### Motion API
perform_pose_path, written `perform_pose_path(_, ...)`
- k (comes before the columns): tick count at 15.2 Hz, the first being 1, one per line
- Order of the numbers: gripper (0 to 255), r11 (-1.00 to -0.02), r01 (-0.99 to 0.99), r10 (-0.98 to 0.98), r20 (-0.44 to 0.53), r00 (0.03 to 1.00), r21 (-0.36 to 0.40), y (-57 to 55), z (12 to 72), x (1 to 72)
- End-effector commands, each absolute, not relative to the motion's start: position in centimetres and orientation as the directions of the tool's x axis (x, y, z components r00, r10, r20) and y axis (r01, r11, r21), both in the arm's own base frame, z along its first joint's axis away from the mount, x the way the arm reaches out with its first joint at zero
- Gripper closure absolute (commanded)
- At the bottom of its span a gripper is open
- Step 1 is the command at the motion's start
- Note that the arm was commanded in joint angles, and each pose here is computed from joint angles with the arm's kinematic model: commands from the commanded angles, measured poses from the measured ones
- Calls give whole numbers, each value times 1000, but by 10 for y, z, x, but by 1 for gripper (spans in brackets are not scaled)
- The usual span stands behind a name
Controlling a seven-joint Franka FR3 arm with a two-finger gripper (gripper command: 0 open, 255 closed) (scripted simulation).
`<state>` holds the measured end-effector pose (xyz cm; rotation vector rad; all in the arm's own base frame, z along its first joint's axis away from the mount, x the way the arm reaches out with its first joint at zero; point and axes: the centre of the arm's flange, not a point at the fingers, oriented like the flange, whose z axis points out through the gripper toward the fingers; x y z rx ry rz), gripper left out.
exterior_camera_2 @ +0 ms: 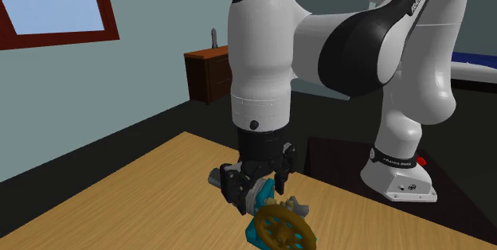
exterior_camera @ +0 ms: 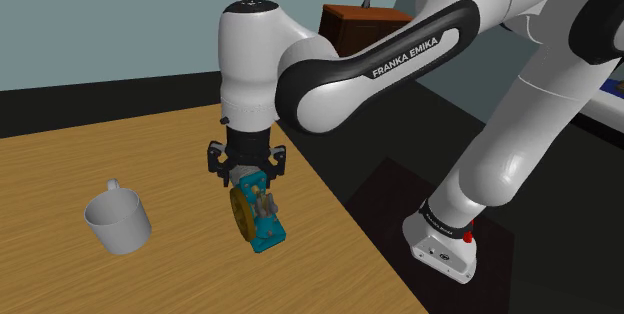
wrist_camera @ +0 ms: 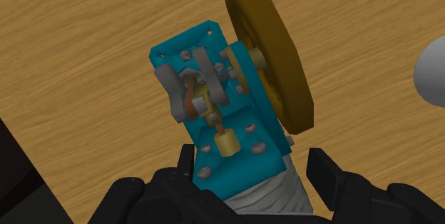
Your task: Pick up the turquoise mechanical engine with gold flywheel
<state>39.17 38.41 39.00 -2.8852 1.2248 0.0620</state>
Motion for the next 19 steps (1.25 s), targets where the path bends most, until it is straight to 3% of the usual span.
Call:
perform_pose_path(1,255,-694,-720,-719,-39,693,11,384,389,392)
perform_pose_path(19,255,-694,-720,-719,-39,693,11,383,469,392)
